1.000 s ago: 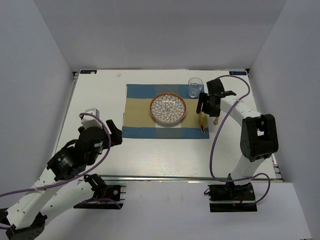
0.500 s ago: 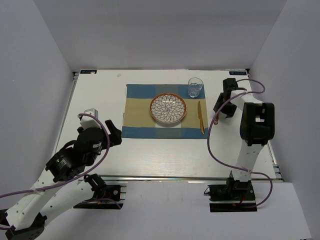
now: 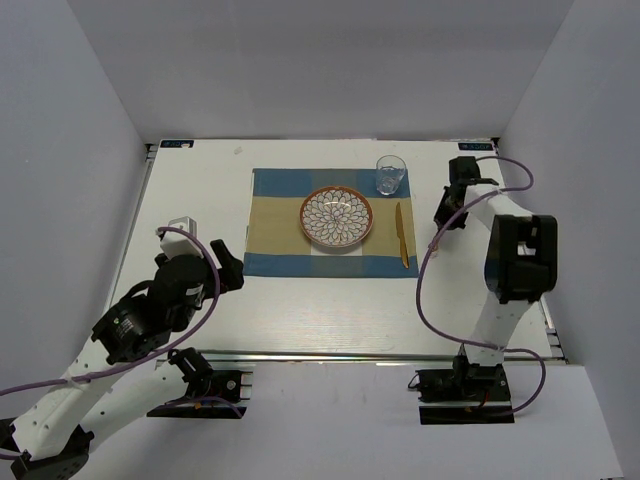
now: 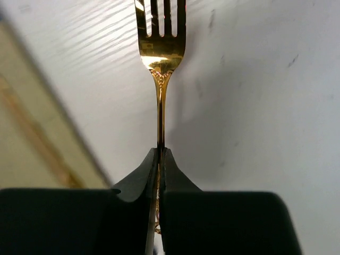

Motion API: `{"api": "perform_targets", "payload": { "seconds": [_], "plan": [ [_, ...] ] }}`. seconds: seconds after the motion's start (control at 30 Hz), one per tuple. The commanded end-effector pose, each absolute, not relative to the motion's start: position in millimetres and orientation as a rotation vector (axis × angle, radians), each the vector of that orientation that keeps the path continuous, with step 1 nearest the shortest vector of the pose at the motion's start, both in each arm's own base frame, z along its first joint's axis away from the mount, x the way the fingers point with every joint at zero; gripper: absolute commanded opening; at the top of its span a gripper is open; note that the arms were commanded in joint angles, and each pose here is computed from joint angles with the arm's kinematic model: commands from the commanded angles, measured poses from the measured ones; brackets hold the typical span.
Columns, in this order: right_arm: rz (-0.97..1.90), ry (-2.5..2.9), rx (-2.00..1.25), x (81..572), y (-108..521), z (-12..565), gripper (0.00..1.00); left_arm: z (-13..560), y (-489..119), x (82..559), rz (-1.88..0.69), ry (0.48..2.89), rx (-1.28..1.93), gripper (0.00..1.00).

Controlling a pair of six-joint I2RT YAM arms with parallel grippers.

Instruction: Set the dinner table for one person

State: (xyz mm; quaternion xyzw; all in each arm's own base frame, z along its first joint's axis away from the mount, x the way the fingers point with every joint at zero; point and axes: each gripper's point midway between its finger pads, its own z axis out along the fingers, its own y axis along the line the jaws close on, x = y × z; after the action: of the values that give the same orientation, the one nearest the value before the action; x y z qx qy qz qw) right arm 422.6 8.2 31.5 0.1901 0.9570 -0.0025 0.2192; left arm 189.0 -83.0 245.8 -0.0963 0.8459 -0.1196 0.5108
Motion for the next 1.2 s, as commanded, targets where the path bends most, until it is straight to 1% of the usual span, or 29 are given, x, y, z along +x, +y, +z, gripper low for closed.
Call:
{"api": "perform_targets", "payload": {
  "seconds": [0.0, 0.07, 0.1, 0.13, 0.17, 0.2, 0.27, 0.3, 0.33, 0.37, 0.4, 0.43, 0.47, 0.5, 0.53, 0.57, 0.63, 0.7, 0.73, 0.8, 0.83, 0.87, 0.9, 0.97, 1.0, 1.17],
  "plan": [
    [0.162, 2.387, 0.431, 432.8, 48.0, 128.9, 0.00, 248.2, -81.6, 188.0, -0.295, 2.021, -0.234, 0.98],
    [0.243, 2.340, 0.292, 428.9, 102.7, 159.3, 0.00, 253.5, -75.7, 186.6, -0.306, 1.993, -0.262, 0.98],
    [0.259, 2.321, 0.272, 430.2, 115.7, 173.5, 0.00, 254.9, -73.8, 185.5, -0.312, 1.983, -0.272, 0.98],
    [0.315, 2.308, 0.197, 424.6, 148.7, 182.8, 0.00, 257.9, -68.2, 185.6, -0.309, 1.963, -0.301, 0.98],
    [0.355, 2.296, 0.176, 423.2, 165.6, 187.6, 0.00, 261.9, -63.1, 183.0, -0.322, 1.938, -0.329, 0.98],
    [0.440, 2.280, 0.103, 412.0, 210.7, 199.1, 0.00, 263.8, -60.2, 181.3, -0.330, 1.925, -0.346, 0.98],
    [0.516, 2.286, 0.081, 408.1, 243.6, 196.9, 0.00, 268.1, -48.8, 177.0, -0.331, 1.891, -0.405, 0.98],
    [0.609, 2.293, 0.031, 390.6, 282.8, 197.8, 0.00, 269.3, -45.0, 175.4, -0.332, 1.879, -0.425, 0.98],
    [0.667, 2.254, 0.025, 393.7, 301.4, 205.0, 0.00, 269.5, -40.6, 173.0, -0.327, 1.873, -0.438, 0.98],
    [0.685, 2.282, 0.026, 392.7, 316.6, 192.5, 0.00, 270.7, -36.5, 172.0, -0.328, 1.860, -0.471, 0.98],
    [0.730, 2.292, 0.002, 376.4, 348.5, 190.3, 0.00, 273.7, -31.4, 169.1, -0.338, 1.838, -0.493, 0.98],
    [0.761, 2.273, 0.004, 378.2, 365.3, 195.9, 0.00, 273.2, -28.4, 167.1, -0.337, 1.835, -0.504, 0.98],
    [0.778, 2.307, -0.009, 372.7, 389.0, 175.7, 0.00, 275.8, -24.4, 165.9, -0.342, 1.816, -0.528, 0.98],
    [0.804, 2.301, -0.012, 372.0, 403.2, 173.3, 0.00, 277.1, -21.5, 163.7, -0.350, 1.804, -0.537, 0.98],
    [0.857, 2.272, -0.010, 370.2, 427.7, 185.9, 0.00, 278.2, -20.2, 162.7, -0.357, 1.796, -0.542, 0.98],
    [0.811, 2.319, -0.011, 366.5, 443.8, 158.9, 0.00, 278.5, -18.8, 162.3, -0.358, 1.790, -0.548, 0.98],
    [0.809, 2.325, -0.002, 370.3, 474.9, 149.0, 0.00, 279.3, -17.5, 160.9, -0.366, 1.781, -0.551, 0.98],
    [0.760, 2.365, 0.028, 372.3, 482.4, 133.5, 0.00, 279.1, -17.0, 160.6, -0.361, 1.786, -0.552, 0.98],
    [0.730, 2.397, 0.044, 372.4, 488.9, 112.7, 0.00, 278.5, -17.5, 160.8, -0.359, 1.791, -0.551, 0.98],
    [0.732, 2.398, 0.077, 377.7, 496.9, 112.0, 0.00, 279.3, -18.0, 160.9, -0.361, 1.791, -0.551, 0.98],
    [0.708, 2.420, 0.091, 379.0, 498.9, 94.6, 0.00, 278.7, -18.5, 161.5, -0.358, 1.794, -0.549, 0.98],
    [0.716, 2.409, 0.096, 382.9, 503.2, 98.9, 0.00, 278.4, -19.0, 161.4, -0.360, 1.795, -0.547, 0.98],
    [0.690, 2.433, 0.097, 384.8, 504.2, 81.3, 0.00, 278.6, -19.1, 161.6, -0.362, 1.793, -0.546, 0.98],
    [0.698, 2.427, 0.084, 391.4, 509.6, 86.0, 0.00, 278.9, -19.7, 161.7, -0.364, 1.792, -0.540, 0.98],
    [0.688, 2.440, 0.073, 391.9, 511.3, 75.7, 0.00, 279.6, -20.5, 161.9, -0.369, 1.791, -0.538, 0.98],
    [0.707, 2.441, 0.058, 398.5, 515.0, 69.1, 0.00, 279.1, -23.5, 163.2, -0.369, 1.797, -0.520, 0.98]
  ]
}}
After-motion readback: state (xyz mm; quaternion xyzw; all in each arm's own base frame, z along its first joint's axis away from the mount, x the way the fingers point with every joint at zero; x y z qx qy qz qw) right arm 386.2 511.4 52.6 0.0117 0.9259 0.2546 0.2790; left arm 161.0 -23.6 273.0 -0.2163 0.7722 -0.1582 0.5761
